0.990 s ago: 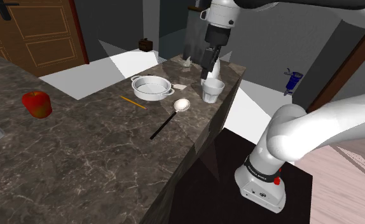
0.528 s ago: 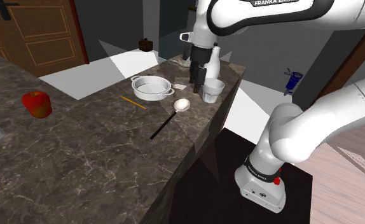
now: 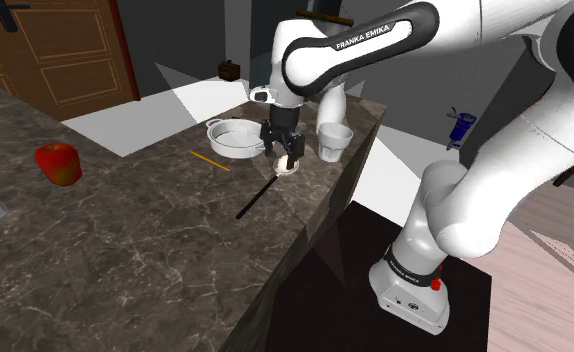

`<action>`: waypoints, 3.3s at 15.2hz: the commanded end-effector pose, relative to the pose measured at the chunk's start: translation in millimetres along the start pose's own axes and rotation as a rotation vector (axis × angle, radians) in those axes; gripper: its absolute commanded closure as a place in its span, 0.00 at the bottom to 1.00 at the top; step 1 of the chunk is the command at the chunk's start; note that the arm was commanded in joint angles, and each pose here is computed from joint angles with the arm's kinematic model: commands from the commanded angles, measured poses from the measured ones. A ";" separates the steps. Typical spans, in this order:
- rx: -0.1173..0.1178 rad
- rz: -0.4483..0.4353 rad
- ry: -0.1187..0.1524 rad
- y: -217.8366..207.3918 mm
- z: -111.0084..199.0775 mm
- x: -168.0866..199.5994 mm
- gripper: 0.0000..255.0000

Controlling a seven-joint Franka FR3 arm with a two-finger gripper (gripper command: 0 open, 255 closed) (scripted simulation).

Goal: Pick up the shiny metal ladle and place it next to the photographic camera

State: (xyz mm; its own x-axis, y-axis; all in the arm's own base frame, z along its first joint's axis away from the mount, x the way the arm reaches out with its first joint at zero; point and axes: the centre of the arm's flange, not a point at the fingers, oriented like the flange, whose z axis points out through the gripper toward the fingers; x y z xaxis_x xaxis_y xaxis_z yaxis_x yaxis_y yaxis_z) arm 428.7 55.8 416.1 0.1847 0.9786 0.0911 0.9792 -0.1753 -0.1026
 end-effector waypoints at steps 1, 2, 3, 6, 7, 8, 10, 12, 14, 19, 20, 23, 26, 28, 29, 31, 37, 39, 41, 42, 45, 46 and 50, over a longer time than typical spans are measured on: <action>0.012 -0.166 -0.006 9.7 23.7 9.3 0.00; 0.018 -0.242 -0.009 13.9 35.0 16.0 0.00; 0.024 -0.304 -0.011 16.9 44.1 21.7 0.00; 0.024 -0.304 -0.011 16.5 59.9 21.4 0.00; 0.024 -0.304 -0.011 16.4 65.2 21.4 0.00; 0.024 -0.304 -0.011 16.3 70.5 21.3 0.00; 0.024 -0.304 -0.011 16.1 81.1 21.1 0.00; 0.024 -0.304 -0.011 16.0 84.1 21.1 0.00; 0.024 -0.304 -0.011 16.0 84.1 21.1 0.00; 0.024 -0.304 -0.011 16.0 84.0 21.1 1.00; 0.024 -0.304 -0.011 16.0 84.0 21.1 1.00; 0.024 -0.304 -0.011 16.1 84.0 21.4 1.00; 0.024 -0.304 -0.011 16.4 83.6 21.3 1.00; 0.024 -0.304 -0.011 16.0 84.1 21.1 1.00; 0.024 -0.304 -0.011 15.4 78.9 21.6 1.00; 0.024 -0.304 -0.011 14.4 68.4 22.5 1.00; 0.024 -0.304 -0.011 11.1 37.0 25.4 1.00; 0.024 -0.304 -0.011 10.0 26.6 26.4 1.00; 0.024 -0.304 -0.011 9.0 16.1 27.4 1.00; 0.024 -0.304 -0.011 8.4 10.9 27.8 1.00; 0.024 -0.304 -0.011 6.8 -4.8 29.3 1.00; 0.024 -0.304 -0.011 6.3 -10.0 29.8 1.00; 0.024 -0.304 -0.011 4.1 -30.9 31.7 1.00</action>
State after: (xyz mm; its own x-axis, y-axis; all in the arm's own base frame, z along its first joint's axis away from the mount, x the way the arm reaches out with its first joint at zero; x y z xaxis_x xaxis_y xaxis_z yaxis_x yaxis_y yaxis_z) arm 442.2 83.5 443.2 -0.1174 0.9869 0.1106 0.9872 0.1281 -0.0950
